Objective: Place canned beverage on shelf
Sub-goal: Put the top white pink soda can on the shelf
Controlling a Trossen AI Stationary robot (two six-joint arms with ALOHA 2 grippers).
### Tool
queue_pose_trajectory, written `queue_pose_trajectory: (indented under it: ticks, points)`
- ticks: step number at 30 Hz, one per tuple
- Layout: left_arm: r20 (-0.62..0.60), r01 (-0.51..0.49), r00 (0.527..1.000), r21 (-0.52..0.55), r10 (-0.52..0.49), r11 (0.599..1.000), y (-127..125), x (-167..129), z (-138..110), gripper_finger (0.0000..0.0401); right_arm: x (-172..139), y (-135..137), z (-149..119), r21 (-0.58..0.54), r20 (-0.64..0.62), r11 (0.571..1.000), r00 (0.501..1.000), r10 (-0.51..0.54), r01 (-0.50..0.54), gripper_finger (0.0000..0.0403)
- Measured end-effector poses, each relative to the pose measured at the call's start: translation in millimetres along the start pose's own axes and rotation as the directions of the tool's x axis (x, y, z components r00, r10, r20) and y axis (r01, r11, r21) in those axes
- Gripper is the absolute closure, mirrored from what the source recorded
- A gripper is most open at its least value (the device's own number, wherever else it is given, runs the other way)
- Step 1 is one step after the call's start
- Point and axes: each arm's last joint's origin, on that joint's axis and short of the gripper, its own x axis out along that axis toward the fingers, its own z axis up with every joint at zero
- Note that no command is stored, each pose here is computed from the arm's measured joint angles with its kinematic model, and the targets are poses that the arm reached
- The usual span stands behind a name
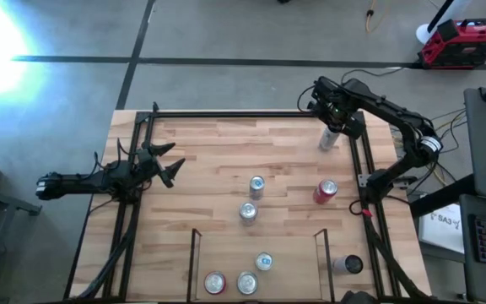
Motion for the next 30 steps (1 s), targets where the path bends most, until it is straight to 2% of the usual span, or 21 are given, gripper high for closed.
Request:
queue_pose_trajectory:
  ticks: [5, 10, 13, 16, 20, 27, 30]
  points:
    - [0.000, 0.000, 1.000, 0.000, 0.000, 1.000, 0, 0, 0, 0.0056, -1, 3, 0, -0.190, -0.041, 0.980, 0.998, 0.049, -0.056, 0.0158]
    - [0.000, 0.000, 1.000, 0.000, 0.000, 1.000, 0, 0, 0, 0.0055, -7, 4, -3, -0.409, -0.160, 0.895, 0.980, 0.118, -0.175, 0.0145]
    - [0.000, 0.000, 1.000, 0.000, 0.000, 1.000, 0, 0, 0, 0.0056, -17, 6, -6, -0.509, -0.234, 0.818, 0.957, 0.169, -0.269, 0.0141]
    - [0.000, 0.000, 1.000, 0.000, 0.000, 1.000, 0, 0, 0, 0.0056, -30, 8, -11, -0.588, -0.241, 0.747, 0.949, 0.206, -0.311, 0.0150]
    - [0.000, 0.000, 1.000, 0.000, 0.000, 1.000, 0, 0, 0, 0.0056, -41, 11, -26, -0.695, -0.179, 0.664, 0.961, 0.213, -0.276, 0.0159]
    - [0.000, 0.000, 1.000, 0.000, 0.000, 1.000, 0, 0, 0, 0.0056, -62, 13, -55, -0.847, -0.178, 0.454, 0.952, 0.248, -0.277, 0.0152]
    - [0.000, 0.000, 1.000, 0.000, 0.000, 1.000, 0, 0, 0, 0.0056, -67, 13, -67, -0.895, -0.194, 0.347, 0.946, 0.261, -0.279, 0.0151]
